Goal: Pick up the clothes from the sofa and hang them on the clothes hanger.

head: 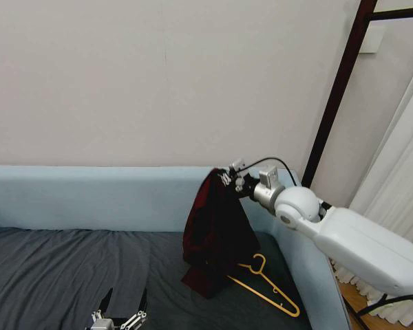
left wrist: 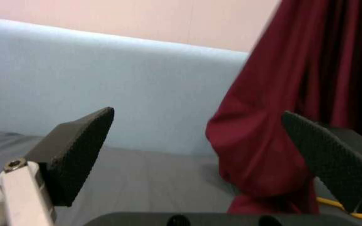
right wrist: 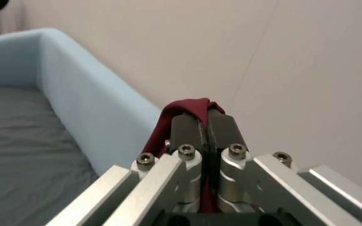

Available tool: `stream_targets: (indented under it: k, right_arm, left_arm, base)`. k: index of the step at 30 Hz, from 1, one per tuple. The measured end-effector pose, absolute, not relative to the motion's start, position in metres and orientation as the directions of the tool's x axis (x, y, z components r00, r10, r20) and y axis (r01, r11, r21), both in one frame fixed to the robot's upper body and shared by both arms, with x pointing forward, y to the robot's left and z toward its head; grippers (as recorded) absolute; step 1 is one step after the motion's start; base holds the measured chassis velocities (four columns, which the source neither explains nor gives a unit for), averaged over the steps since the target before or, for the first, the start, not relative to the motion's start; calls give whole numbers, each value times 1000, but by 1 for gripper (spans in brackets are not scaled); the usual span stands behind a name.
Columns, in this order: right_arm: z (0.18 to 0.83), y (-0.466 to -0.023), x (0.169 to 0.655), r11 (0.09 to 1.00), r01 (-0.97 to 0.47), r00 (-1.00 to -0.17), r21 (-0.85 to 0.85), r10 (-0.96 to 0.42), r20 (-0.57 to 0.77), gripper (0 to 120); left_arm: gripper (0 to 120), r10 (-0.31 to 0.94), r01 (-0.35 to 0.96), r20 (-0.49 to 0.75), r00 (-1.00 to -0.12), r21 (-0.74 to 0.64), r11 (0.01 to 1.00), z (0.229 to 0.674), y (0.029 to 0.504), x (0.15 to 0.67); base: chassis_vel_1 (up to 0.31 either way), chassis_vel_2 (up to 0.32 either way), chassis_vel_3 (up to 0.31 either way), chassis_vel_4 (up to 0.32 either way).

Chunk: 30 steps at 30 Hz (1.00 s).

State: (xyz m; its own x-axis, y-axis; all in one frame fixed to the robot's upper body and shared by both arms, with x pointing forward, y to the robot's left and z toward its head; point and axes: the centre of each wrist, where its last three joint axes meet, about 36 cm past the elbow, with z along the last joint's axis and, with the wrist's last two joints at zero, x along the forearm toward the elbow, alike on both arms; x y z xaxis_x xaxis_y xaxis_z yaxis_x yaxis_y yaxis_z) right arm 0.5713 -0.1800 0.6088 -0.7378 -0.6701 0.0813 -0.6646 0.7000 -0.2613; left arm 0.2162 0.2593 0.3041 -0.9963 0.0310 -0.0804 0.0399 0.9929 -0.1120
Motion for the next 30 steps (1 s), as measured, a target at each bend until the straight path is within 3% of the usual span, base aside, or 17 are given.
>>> stream_targets:
  k: [5, 11, 18, 30]
  right_arm:
    - [670, -159, 593, 644, -683, -680, -345, -733, -22, 0]
    - [722, -164, 611, 674, -640, -703, -368, -707, -72, 0]
    - [755, -204, 570, 785, -553, -819, -279, -574, 8, 0]
    - [791, -239, 494, 858, -469, -880, -210, -475, 23, 0]
  left_arm:
    - [100, 19, 30, -93, -995, -122, 992, 309, 259, 215]
    - [100, 11, 25, -105, -994, -133, 991, 314, 258, 215]
    - [100, 20, 34, -109, -994, -133, 991, 314, 257, 218]
    - [100, 33, 48, -110, -993, -130, 990, 315, 257, 221]
  base:
    - [0, 0, 0, 0]
    - [0, 0, 0, 0]
    - [0, 0, 0, 0]
    - [0, 0, 0, 0]
